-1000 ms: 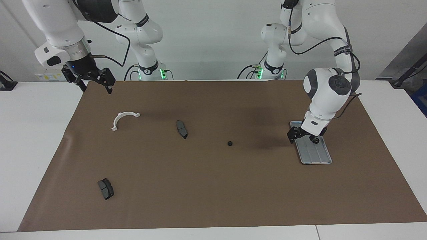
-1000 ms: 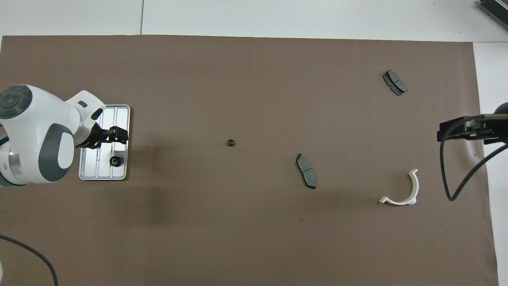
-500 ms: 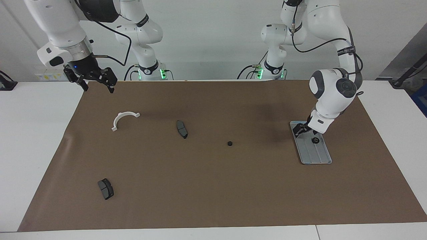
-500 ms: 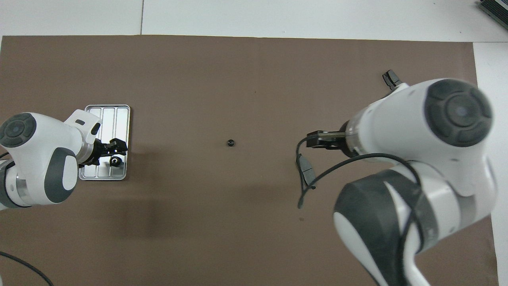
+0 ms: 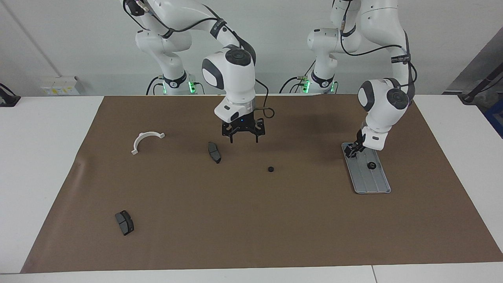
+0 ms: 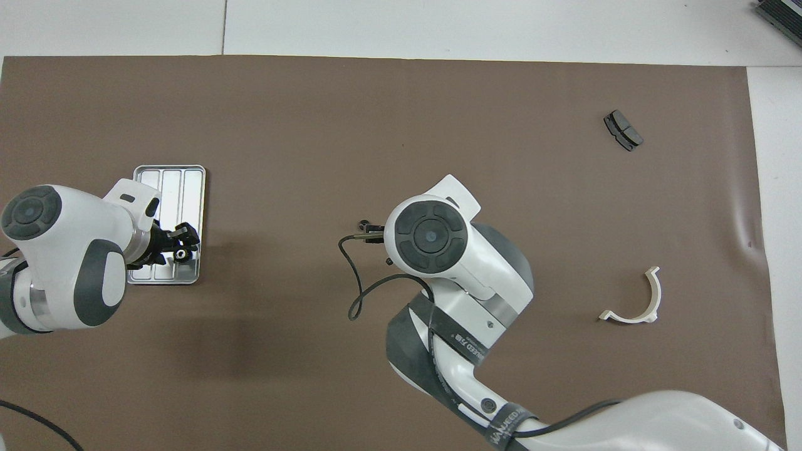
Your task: Place bearing gear from tray to pile
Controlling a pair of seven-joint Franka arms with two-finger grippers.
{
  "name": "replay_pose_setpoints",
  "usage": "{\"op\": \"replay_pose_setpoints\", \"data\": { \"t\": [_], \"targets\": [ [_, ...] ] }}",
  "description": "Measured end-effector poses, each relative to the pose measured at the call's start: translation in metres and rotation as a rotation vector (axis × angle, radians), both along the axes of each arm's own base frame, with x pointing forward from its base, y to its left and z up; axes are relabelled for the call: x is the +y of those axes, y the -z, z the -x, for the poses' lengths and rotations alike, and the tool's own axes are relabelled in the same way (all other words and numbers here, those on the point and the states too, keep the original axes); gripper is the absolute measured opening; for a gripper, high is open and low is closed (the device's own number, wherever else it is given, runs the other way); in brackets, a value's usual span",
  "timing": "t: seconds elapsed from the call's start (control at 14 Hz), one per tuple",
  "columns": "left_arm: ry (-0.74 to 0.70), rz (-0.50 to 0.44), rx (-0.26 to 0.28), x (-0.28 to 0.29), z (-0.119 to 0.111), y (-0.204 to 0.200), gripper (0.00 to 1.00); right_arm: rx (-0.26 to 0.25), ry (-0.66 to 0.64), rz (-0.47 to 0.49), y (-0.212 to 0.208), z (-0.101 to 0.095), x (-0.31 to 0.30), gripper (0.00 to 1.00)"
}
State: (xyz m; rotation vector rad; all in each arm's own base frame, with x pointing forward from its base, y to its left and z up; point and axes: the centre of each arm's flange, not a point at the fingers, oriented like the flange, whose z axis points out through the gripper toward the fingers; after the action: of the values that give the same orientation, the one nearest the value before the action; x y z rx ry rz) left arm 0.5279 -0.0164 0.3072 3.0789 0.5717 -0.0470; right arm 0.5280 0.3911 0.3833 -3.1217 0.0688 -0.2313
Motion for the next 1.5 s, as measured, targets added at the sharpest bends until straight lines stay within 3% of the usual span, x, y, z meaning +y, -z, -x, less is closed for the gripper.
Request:
{"op": "replay_pose_setpoints", "data": {
  "t": [0.21,0.36,0.5,0.79,0.93,1.0,1.07,1.14,1.5],
  "targets": [
    [0.001,0.0,-0.005,0.0,0.001,0.002,0.59,-0.05,-0.019,0.046,0.051,0.003,0.046,1.0],
    [0.003,0.0,-0.005,-0.002,0.001,0.002,0.53,-0.052,-0.046,0.035,0.069,0.0,0.065,1.0],
    [0.006,0.0,-0.005,-0.003,0.001,0.002,0.36,-0.077,-0.061,0.028,0.073,-0.01,0.073,1.0],
    [0.008,0.001,-0.005,-0.004,0.001,0.002,0.34,-0.112,-0.11,0.016,0.075,-0.02,0.077,1.0],
    [0.014,0.001,-0.006,-0.004,0.001,0.001,0.34,-0.111,-0.119,0.018,0.075,-0.02,0.076,0.93],
    [0.016,0.001,-0.011,-0.004,0.0,-0.001,0.34,-0.109,-0.119,0.02,0.076,-0.02,0.076,0.82],
    [0.016,0.001,-0.022,-0.004,-0.004,-0.005,0.34,-0.106,-0.119,0.022,0.077,-0.02,0.075,0.82],
    [0.018,0.002,-0.041,-0.005,-0.013,-0.016,0.34,-0.103,-0.12,0.023,0.079,-0.02,0.075,0.74],
    [0.034,0.003,-0.069,-0.013,-0.059,-0.074,0.34,-0.084,-0.13,0.031,0.092,-0.015,0.075,0.72]
  ]
}}
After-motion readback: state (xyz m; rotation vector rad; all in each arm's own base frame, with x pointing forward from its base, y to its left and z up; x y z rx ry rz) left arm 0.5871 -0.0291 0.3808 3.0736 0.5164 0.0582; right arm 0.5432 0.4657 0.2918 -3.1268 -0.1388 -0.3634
